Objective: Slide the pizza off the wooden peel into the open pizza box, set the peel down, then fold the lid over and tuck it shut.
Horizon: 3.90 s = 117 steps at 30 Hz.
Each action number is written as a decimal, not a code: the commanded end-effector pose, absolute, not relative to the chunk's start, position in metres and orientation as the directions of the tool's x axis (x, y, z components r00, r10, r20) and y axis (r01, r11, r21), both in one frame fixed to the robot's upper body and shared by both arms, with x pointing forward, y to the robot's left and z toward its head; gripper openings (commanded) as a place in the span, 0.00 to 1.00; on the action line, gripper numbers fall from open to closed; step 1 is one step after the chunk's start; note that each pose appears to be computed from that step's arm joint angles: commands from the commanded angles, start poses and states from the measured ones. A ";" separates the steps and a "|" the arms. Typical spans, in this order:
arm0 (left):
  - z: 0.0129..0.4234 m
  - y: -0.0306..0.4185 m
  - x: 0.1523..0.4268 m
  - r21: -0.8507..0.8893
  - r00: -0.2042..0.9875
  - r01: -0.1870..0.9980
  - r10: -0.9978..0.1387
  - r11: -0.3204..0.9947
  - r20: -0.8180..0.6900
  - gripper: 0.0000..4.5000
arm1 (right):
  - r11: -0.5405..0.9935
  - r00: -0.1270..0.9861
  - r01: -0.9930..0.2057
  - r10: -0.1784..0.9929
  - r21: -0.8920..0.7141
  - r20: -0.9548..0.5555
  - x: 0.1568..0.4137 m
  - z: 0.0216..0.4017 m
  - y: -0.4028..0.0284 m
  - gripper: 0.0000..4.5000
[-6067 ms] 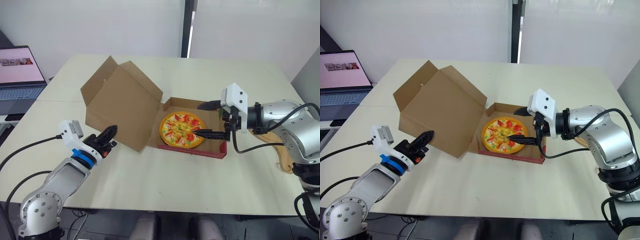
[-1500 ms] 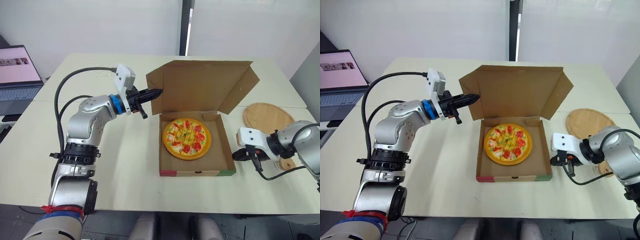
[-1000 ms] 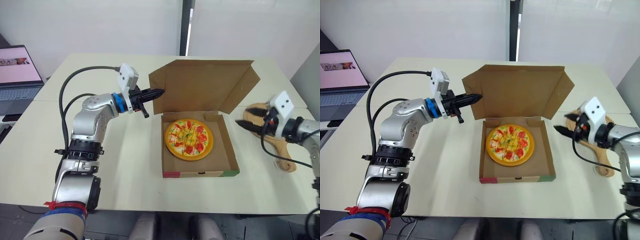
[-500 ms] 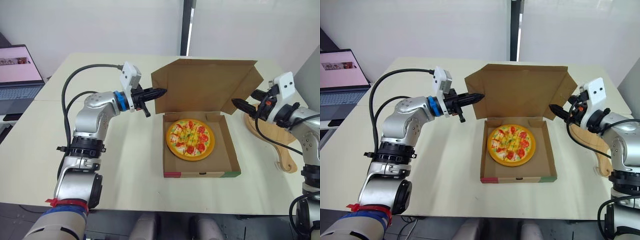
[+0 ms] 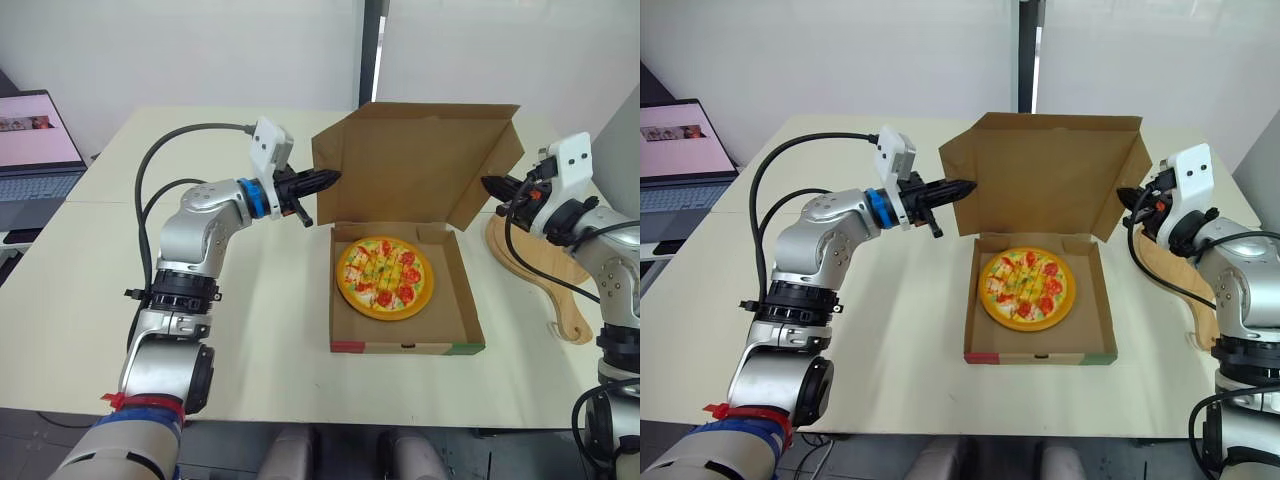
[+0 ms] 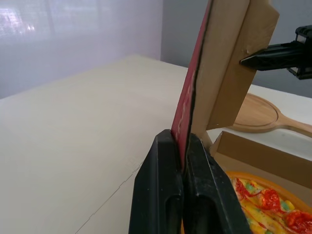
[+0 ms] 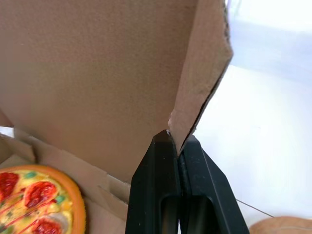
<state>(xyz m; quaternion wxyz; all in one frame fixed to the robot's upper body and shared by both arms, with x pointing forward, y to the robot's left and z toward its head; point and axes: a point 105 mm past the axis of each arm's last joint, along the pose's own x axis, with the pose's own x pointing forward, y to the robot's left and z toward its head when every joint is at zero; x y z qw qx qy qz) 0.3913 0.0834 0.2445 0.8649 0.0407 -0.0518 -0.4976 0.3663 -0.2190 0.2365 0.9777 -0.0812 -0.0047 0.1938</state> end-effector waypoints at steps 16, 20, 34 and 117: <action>0.267 0.115 0.367 0.175 0.444 0.876 -0.893 0.450 0.073 0.55 | 0.905 0.918 -0.376 0.393 -0.199 0.052 0.361 0.256 -0.212 0.00; 0.270 0.114 0.372 0.180 0.474 0.857 -0.876 0.483 0.093 0.55 | 0.905 0.917 -0.378 0.395 -0.196 0.052 0.362 0.256 -0.212 0.00; 0.266 0.103 0.383 0.159 0.516 0.833 -0.848 0.530 0.121 0.00 | 0.898 0.912 -0.392 0.408 -0.199 0.048 0.362 0.256 -0.211 0.00; 0.190 0.079 0.317 -0.150 0.667 0.742 -0.742 0.654 0.066 0.00 | 0.981 0.981 -0.194 0.194 -0.017 0.026 0.278 0.175 -0.156 0.00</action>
